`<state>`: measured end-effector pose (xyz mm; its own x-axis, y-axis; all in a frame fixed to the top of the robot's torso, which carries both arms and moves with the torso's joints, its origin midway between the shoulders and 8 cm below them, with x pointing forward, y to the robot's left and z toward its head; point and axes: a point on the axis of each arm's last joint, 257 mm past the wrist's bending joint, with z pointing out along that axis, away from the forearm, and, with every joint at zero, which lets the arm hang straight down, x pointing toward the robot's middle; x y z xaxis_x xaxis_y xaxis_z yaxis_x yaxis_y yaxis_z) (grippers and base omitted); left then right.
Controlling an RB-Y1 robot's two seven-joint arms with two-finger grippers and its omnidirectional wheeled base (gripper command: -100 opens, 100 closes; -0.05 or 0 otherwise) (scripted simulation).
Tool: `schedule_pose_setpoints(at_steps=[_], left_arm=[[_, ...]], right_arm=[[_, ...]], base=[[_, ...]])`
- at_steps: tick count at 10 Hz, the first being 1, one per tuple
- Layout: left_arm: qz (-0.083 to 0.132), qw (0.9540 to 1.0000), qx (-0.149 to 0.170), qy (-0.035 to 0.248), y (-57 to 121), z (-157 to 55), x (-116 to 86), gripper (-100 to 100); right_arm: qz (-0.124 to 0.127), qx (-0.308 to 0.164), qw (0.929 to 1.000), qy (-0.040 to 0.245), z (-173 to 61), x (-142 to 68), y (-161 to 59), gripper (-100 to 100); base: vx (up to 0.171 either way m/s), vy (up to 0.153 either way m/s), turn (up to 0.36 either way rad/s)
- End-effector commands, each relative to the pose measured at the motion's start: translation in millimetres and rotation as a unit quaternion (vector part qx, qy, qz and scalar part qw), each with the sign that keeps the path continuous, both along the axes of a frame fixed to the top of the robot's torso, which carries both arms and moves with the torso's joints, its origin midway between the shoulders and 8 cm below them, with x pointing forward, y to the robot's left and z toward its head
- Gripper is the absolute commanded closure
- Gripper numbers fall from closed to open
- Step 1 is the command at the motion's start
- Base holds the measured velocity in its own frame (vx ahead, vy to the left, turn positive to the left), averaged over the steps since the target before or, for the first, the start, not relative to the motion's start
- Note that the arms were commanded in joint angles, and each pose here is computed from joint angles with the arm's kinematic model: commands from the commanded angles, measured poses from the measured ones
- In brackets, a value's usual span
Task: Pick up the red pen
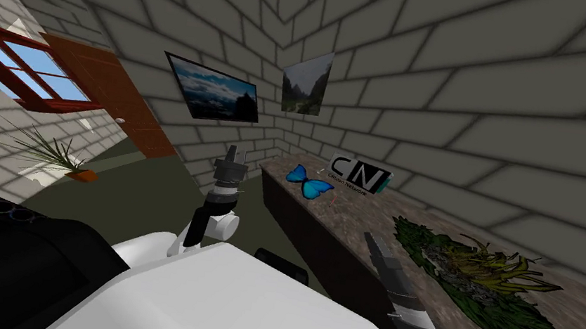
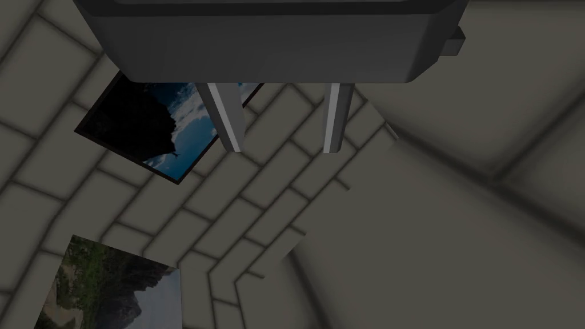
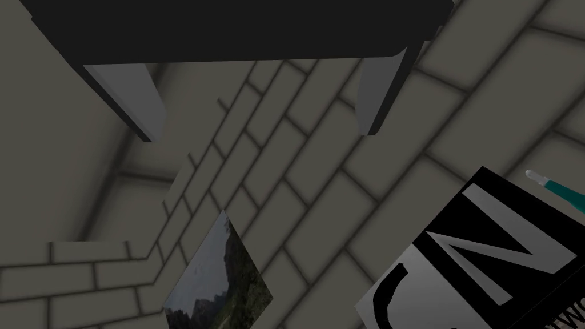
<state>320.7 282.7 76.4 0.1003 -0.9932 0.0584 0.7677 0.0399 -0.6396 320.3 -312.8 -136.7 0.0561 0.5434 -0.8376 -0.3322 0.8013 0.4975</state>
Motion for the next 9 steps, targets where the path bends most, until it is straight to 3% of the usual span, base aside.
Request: schedule_pose_setpoints(at_steps=[1,2,3,4,5,6,7,9], left_arm=[[0.0,1.0,0.0,0.0,0.0,0.0,0.0,0],[0.0,1.0,0.0,0.0,0.1,0.0,0.0,0],[0.0,1.0,0.0,0.0,0.0,0.0,0.0,0],[0.0,1.0,0.0,0.0,0.1,-0.1,0.0,0],[0.0,1.0,0.0,0.0,0.0,0.0,0.0,0],[0.0,1.0,0.0,0.0,0.1,-0.1,0.0,0],[0.0,1.0,0.0,0.0,0.0,0.0,0.0,0],[0.0,1.0,0.0,0.0,0.0,0.0,0.0,0]], right_arm=[[0.007,-0.033,0.9993,0.014,-8.6,-5.4,-0.9,-100],[0.009,-0.074,0.9965,0.036,-24.7,-13.7,-8.2,-100],[0.012,-0.077,0.9962,0.037,-24.7,-13.6,-7.8,-100],[0.017,-0.12,0.9909,0.06,-40.7,-22.9,-15.8,-100],[0.019,-0.122,0.9905,0.06,-40.7,-22.8,-15.5,-100],[0.026,-0.165,0.9825,0.082,-56.1,-33.0,-24.1,-100],[0.029,-0.167,0.982,0.083,-56.1,-32.9,-23.9,-100],[0.044,-0.245,0.9605,0.124,-84.0,-55.0,-43.0,-100]], base=[[-0.015,0.018,0.148],[-0.011,0.024,0.291],[-0.007,0.014,0.139],[-0.01,0.025,0.296],[-0.007,0.018,0.164],[-0.011,0.029,0.318],[-0.009,0.016,0.175],[-0.014,0.026,0.365]])
